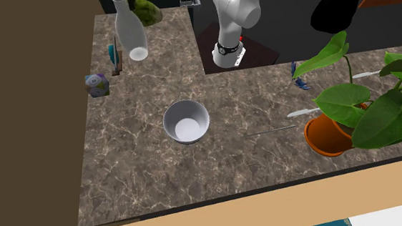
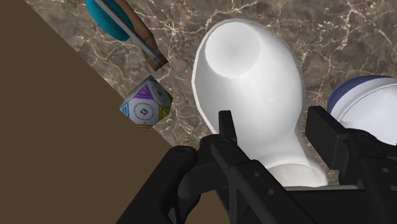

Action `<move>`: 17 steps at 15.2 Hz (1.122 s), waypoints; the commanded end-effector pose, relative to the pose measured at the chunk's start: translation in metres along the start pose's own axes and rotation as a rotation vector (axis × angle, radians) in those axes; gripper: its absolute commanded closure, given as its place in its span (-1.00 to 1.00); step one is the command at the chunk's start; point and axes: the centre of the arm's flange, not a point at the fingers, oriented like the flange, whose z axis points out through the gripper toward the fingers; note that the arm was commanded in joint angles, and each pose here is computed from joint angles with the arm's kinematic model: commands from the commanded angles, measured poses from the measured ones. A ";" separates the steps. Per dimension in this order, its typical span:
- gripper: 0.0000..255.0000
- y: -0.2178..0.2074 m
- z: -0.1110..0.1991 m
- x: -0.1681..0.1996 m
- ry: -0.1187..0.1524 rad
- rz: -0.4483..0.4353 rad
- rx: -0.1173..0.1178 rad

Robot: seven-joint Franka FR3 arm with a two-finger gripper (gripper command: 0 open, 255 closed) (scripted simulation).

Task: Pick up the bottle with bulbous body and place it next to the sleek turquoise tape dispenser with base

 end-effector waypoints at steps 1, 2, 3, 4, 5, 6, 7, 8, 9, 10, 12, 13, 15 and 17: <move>1.00 0.001 0.009 -0.003 0.001 0.000 -0.001; 1.00 0.001 0.015 -0.003 0.001 0.000 -0.001; 1.00 0.001 0.020 -0.004 0.001 0.000 -0.001; 1.00 0.001 0.025 -0.004 0.001 0.000 -0.001; 1.00 0.001 0.030 -0.005 0.001 0.000 -0.001; 1.00 0.001 0.036 -0.006 0.001 0.000 -0.001; 1.00 0.001 0.041 -0.006 0.001 0.000 -0.001; 1.00 0.001 0.046 -0.007 0.001 0.000 -0.001; 1.00 0.001 0.051 -0.008 0.001 0.000 -0.001; 1.00 0.001 0.057 -0.008 0.001 0.000 -0.001; 1.00 0.001 0.067 -0.009 0.001 0.000 -0.001; 1.00 0.001 0.072 -0.010 0.001 0.000 -0.001; 1.00 0.001 0.083 -0.011 0.001 0.000 -0.001; 1.00 0.001 0.093 -0.013 0.001 0.000 -0.001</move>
